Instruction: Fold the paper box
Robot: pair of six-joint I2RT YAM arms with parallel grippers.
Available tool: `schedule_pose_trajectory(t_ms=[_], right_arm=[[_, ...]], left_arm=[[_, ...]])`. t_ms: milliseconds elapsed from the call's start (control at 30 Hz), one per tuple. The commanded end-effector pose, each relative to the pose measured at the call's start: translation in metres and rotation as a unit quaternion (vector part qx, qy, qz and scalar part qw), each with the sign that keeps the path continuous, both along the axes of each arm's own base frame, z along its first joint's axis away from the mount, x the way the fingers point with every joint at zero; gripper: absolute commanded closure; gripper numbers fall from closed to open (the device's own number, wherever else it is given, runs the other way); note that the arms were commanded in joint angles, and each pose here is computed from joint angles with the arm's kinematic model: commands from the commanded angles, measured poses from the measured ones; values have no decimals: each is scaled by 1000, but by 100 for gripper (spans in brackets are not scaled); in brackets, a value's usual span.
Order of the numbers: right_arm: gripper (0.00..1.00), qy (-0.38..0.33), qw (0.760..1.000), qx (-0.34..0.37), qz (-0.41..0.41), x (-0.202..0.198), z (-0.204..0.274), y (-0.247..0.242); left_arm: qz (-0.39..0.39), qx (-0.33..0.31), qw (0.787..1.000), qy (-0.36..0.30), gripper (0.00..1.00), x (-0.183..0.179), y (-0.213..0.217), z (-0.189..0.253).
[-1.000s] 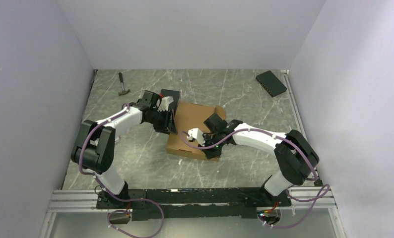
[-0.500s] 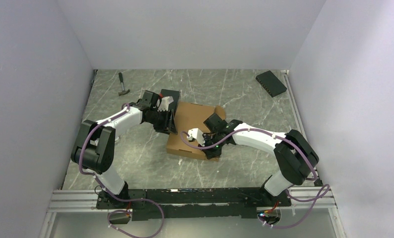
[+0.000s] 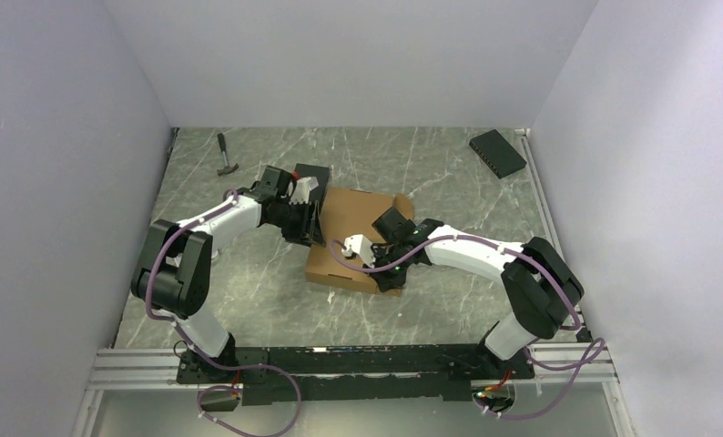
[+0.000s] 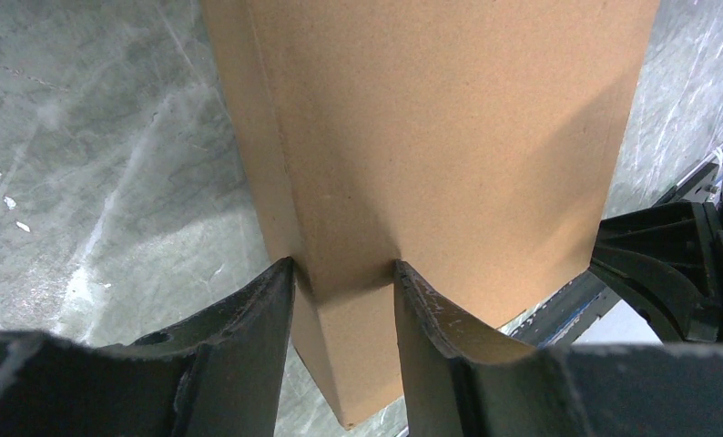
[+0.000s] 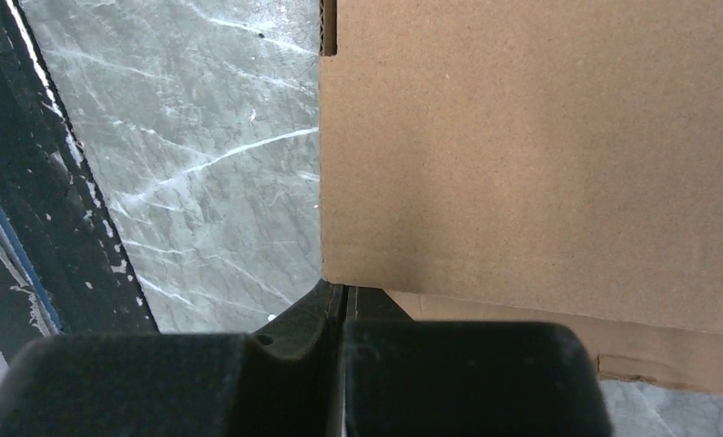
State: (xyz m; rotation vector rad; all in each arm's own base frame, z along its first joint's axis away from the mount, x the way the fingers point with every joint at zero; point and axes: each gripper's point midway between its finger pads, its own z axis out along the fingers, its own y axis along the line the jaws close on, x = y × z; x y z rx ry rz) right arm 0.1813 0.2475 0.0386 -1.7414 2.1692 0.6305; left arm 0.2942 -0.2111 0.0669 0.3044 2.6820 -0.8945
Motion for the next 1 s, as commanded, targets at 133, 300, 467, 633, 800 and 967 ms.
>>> schedule_pose_trajectory(t_ms=[133,300,467,633,800,967], right_arm=[[97,-65,996,61,-12,35,17,34],[73,-47,998,48,18,25,14,15],[62,-39,997,61,20,22,20,2],[55,-22,997,75,27,17,21,-5],[48,-17,997,69,36,12,15,-9],[40,-23,997,56,41,10,12,-19]], left_arm=[[-28,-26,999,35,52,-16,-15,-1],[-27,-19,999,34,52,-16,-13,-2],[-27,-19,999,33,52,-16,-13,-1],[-27,-15,999,31,52,-15,-12,-1],[-28,-17,999,32,52,-16,-12,-1],[-27,-18,999,30,52,-16,-12,0]])
